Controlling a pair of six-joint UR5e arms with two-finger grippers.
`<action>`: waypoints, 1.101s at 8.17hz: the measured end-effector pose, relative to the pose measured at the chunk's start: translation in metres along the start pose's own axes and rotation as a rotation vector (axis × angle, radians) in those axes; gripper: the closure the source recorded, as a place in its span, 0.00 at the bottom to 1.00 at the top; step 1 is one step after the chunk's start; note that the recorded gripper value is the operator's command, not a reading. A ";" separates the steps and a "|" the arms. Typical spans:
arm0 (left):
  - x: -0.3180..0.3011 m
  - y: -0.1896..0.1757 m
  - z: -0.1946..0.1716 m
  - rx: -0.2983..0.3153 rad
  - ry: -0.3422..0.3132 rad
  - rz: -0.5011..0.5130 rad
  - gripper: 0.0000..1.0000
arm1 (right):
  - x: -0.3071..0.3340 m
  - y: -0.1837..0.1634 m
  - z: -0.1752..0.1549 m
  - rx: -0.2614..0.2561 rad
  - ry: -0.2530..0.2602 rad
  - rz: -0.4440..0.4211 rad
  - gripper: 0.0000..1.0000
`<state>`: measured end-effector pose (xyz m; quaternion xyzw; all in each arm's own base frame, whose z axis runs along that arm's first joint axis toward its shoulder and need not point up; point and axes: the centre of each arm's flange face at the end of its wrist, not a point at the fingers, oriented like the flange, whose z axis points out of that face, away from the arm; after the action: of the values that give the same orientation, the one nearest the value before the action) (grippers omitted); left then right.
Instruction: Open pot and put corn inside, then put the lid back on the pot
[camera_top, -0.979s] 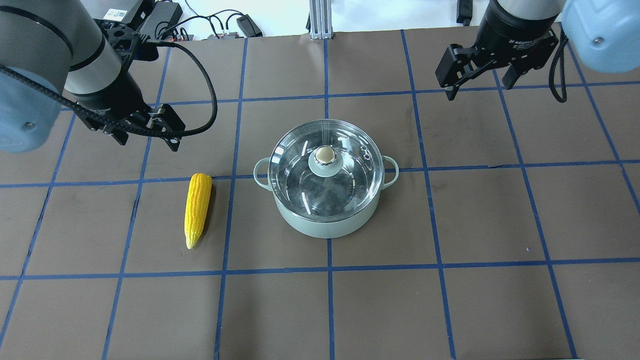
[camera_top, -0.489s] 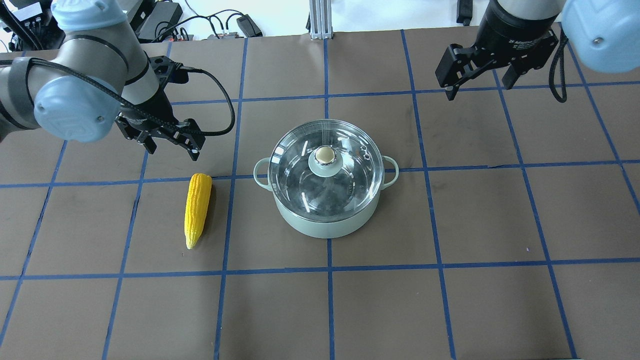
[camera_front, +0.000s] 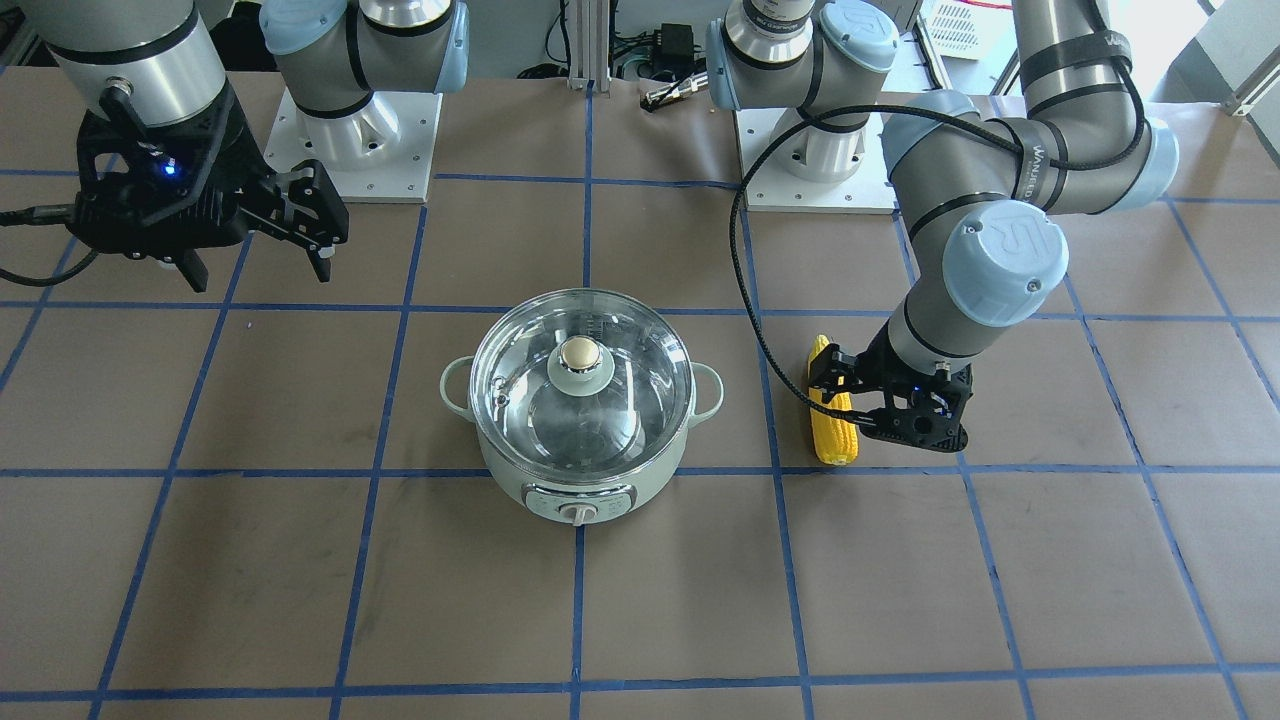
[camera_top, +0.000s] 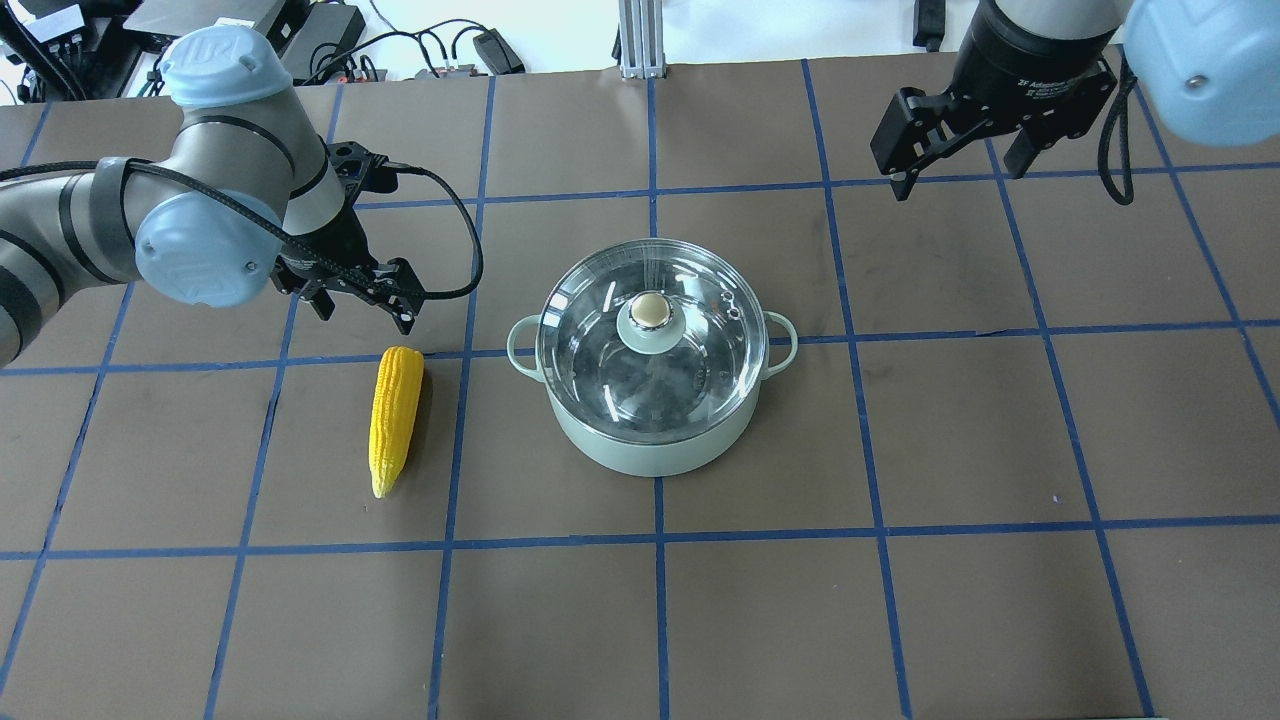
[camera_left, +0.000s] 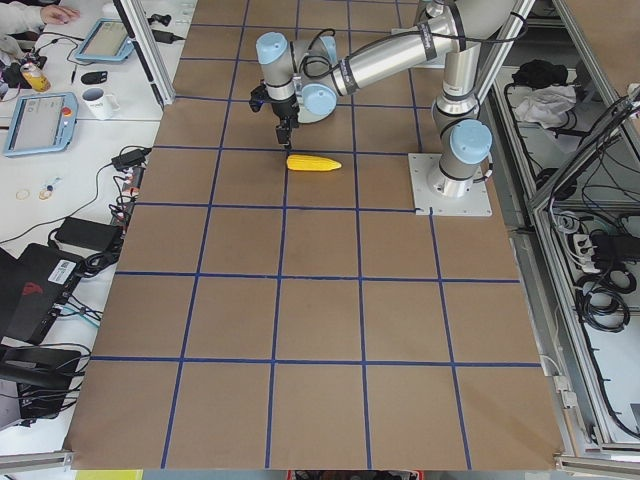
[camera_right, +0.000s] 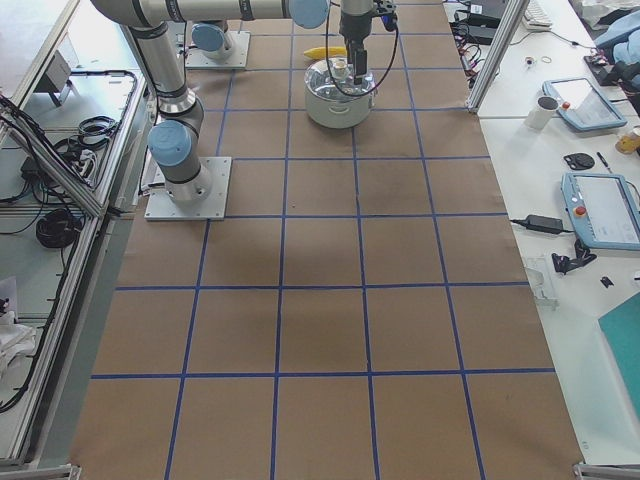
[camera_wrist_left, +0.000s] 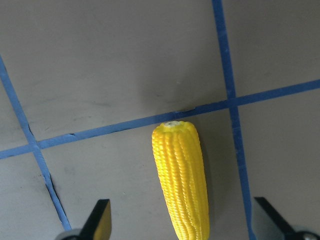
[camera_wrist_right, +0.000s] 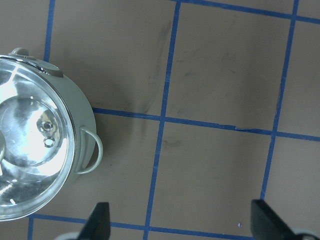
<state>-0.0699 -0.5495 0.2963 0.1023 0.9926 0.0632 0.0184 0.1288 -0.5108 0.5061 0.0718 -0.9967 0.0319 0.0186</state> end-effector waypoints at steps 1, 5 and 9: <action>-0.017 -0.001 0.008 -0.010 0.010 -0.024 0.00 | 0.000 0.000 0.000 0.000 0.001 0.000 0.00; -0.042 -0.008 0.040 -0.064 0.041 -0.116 0.00 | 0.000 -0.001 0.000 0.001 0.001 0.001 0.00; -0.035 -0.018 0.064 -0.080 0.141 -0.158 0.00 | 0.001 -0.001 0.000 0.006 0.001 0.001 0.00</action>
<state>-0.0361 -0.5660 0.2313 0.0181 0.9931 0.1079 -0.0426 0.1283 -0.5124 0.5063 0.0711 -0.9967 0.0349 0.0188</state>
